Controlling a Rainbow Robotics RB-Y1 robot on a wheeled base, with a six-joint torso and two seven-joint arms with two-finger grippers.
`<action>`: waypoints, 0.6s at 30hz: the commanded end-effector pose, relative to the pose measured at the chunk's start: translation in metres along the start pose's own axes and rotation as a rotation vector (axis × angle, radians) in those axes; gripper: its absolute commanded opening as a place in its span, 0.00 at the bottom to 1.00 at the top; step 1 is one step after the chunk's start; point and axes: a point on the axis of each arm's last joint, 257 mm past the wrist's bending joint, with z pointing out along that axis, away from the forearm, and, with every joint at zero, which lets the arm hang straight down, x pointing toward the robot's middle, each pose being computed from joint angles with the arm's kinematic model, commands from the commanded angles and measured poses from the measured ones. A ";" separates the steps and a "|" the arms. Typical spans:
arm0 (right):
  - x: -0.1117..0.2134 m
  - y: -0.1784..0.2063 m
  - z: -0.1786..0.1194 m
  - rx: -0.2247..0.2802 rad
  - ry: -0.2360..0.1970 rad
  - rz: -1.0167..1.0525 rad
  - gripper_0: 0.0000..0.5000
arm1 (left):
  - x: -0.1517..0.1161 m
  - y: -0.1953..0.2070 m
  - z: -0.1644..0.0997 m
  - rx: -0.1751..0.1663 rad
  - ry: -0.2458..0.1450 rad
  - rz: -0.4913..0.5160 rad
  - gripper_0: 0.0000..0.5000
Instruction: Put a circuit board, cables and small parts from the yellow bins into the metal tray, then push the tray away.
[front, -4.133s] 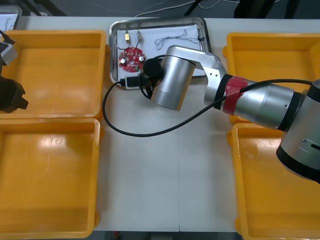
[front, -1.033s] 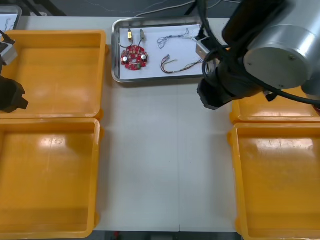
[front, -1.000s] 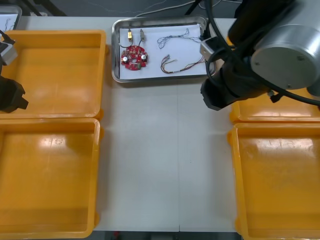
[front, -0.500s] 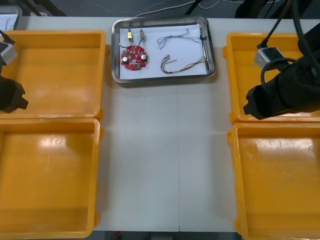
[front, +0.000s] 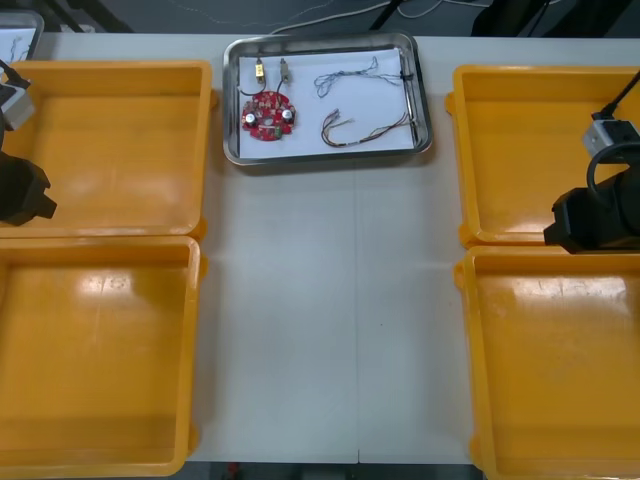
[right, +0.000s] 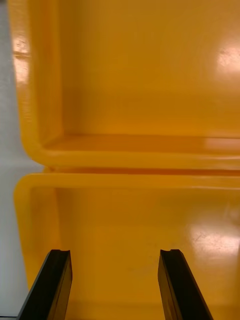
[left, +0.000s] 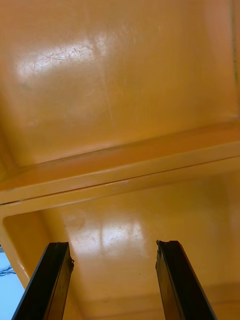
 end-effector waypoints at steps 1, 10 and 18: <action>0.010 -0.040 -0.007 0.069 -0.013 0.052 1.00 | 0.000 0.009 -0.010 -0.024 -0.020 0.057 1.00; 0.030 -0.067 -0.001 0.109 0.015 0.103 1.00 | 0.000 0.009 -0.010 -0.024 -0.020 0.057 1.00; 0.042 -0.068 0.007 0.105 0.038 0.080 1.00 | 0.000 0.009 -0.010 -0.024 -0.020 0.057 1.00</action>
